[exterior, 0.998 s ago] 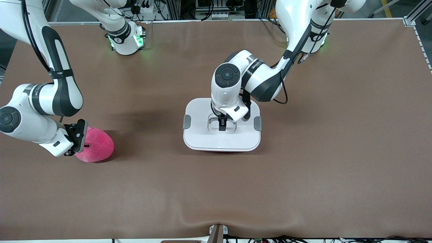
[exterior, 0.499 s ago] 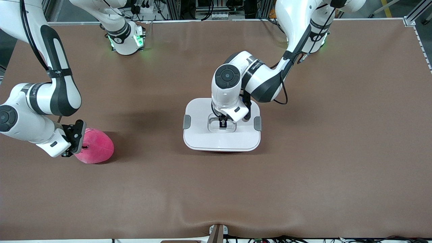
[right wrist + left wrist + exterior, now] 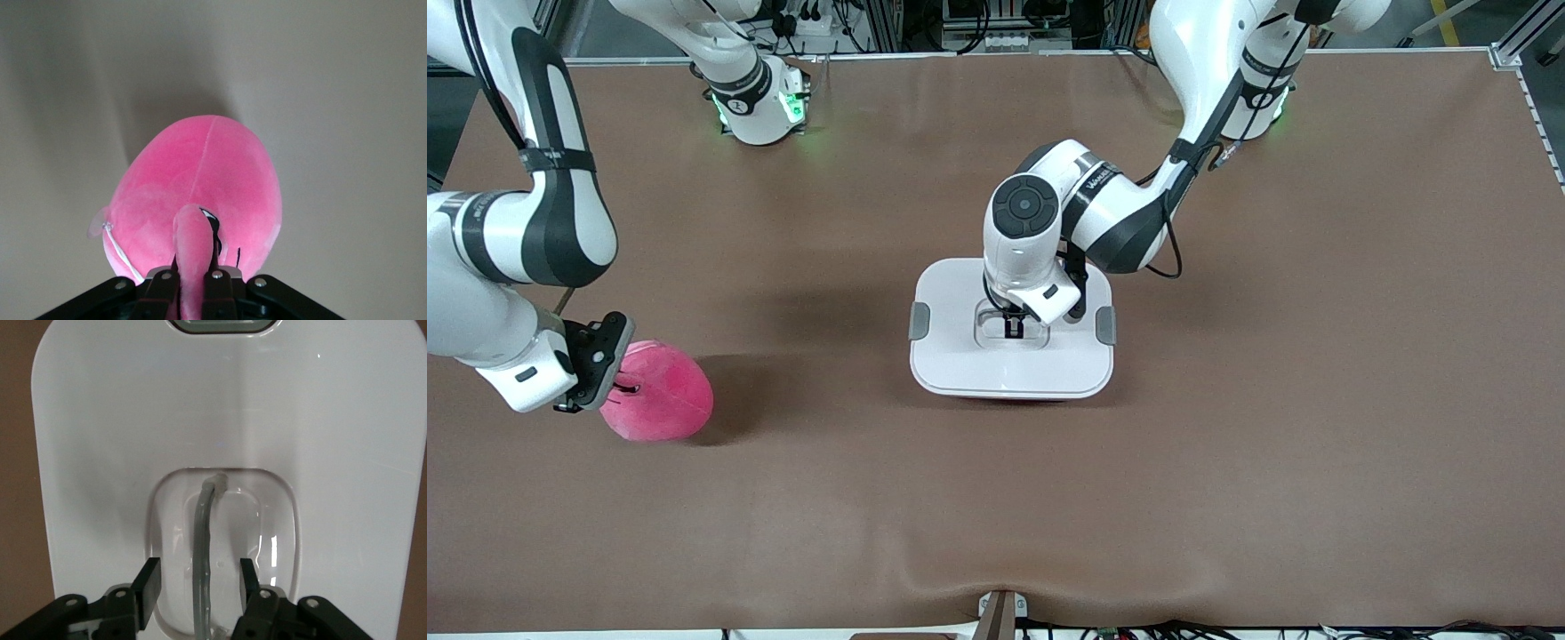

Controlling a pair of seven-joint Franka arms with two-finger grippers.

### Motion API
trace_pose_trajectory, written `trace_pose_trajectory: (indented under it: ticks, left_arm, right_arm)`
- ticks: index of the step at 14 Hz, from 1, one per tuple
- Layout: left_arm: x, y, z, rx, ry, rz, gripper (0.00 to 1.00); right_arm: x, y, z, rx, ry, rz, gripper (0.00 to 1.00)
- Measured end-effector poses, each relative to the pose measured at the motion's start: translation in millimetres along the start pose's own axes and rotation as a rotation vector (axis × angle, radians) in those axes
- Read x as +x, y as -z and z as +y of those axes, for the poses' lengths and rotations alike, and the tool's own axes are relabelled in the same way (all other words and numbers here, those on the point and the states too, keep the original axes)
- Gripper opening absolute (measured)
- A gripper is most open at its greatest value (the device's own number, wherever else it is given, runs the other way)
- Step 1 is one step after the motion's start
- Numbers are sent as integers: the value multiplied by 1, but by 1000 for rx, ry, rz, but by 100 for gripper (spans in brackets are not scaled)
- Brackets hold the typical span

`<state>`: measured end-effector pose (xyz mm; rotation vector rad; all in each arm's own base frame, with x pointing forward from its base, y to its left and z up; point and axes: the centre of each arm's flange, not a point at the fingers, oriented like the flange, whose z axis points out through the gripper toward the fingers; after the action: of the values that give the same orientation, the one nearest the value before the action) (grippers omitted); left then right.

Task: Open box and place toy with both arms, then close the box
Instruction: 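Grip the lid handle with the left gripper while the right gripper lifts the toy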

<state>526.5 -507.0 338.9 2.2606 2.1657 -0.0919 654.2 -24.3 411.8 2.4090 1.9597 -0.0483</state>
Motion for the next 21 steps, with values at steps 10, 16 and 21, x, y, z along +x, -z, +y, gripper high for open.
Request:
trace_pose_trajectory:
  ticks: [10, 16, 21]
  left_arm:
    - [0, 5, 2, -12, 2, -9, 40]
    - [0, 5, 3, -12, 2, -9, 28]
    - [0, 5, 3, -12, 3, -9, 18]
  right_arm:
    - [35, 54, -22, 37, -240, -14, 11]
    - [35, 61, -26, 44, -273, -18, 11]
    - [35, 66, -28, 43, -283, -17, 11]
